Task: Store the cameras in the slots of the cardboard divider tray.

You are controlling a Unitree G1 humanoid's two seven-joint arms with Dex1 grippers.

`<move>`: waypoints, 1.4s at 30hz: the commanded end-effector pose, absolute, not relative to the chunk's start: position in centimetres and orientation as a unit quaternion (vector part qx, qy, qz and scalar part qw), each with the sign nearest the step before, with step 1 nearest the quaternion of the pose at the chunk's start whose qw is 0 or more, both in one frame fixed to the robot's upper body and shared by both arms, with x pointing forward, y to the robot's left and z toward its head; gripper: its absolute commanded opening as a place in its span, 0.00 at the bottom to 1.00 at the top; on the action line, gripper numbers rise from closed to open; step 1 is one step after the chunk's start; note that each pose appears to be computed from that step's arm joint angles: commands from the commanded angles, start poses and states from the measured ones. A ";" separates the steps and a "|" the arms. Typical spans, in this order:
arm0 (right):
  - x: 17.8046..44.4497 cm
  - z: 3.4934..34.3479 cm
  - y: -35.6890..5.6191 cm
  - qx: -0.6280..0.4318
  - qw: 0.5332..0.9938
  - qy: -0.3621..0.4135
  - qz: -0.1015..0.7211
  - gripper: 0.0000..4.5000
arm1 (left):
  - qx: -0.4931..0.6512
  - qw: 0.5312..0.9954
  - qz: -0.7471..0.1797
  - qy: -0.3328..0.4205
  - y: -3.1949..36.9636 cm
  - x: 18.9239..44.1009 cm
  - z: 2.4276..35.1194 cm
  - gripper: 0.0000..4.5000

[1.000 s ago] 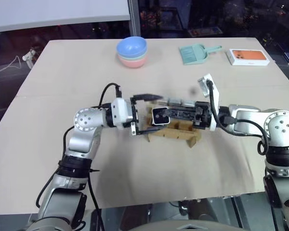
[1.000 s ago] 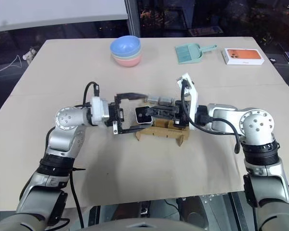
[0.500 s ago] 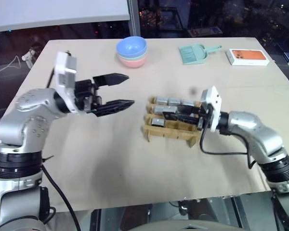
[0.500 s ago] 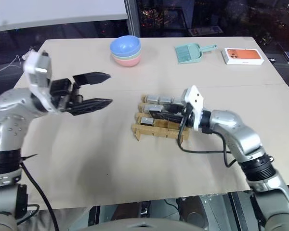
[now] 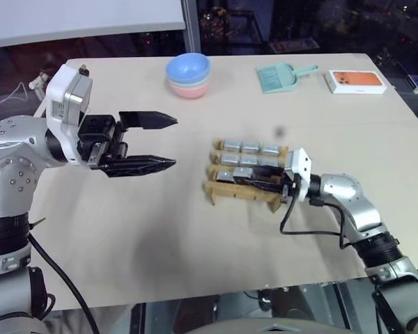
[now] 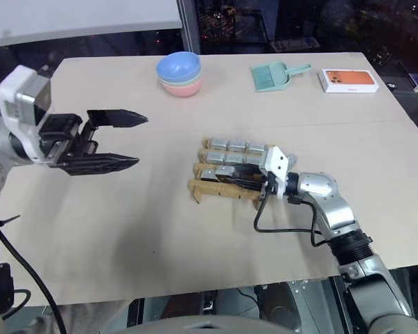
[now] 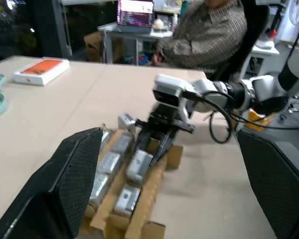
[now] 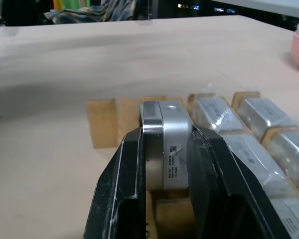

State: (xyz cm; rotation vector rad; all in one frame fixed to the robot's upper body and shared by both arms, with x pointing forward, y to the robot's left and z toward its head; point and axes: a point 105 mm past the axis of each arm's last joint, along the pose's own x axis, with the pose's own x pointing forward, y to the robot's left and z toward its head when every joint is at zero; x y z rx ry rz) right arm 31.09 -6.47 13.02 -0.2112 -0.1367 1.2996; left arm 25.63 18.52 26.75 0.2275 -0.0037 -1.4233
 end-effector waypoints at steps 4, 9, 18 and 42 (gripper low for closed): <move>31.7 14.1 -7.1 -0.117 0.786 -0.087 0.601 0.14 | 0.192 0.743 -0.637 0.075 20.3 25.3 23.8 0.99; 31.5 13.6 -7.1 -0.120 0.783 -0.084 0.605 0.14 | 0.222 0.735 -0.634 0.093 21.0 25.5 22.7 0.99; 32.0 13.2 -7.4 -0.123 0.788 -0.090 0.596 0.14 | 0.236 0.730 -0.634 0.094 21.4 25.9 22.2 0.99; 31.2 18.8 -14.1 -0.092 0.866 -0.073 0.485 0.99 | 0.217 0.723 -0.652 0.065 19.9 26.0 22.2 1.00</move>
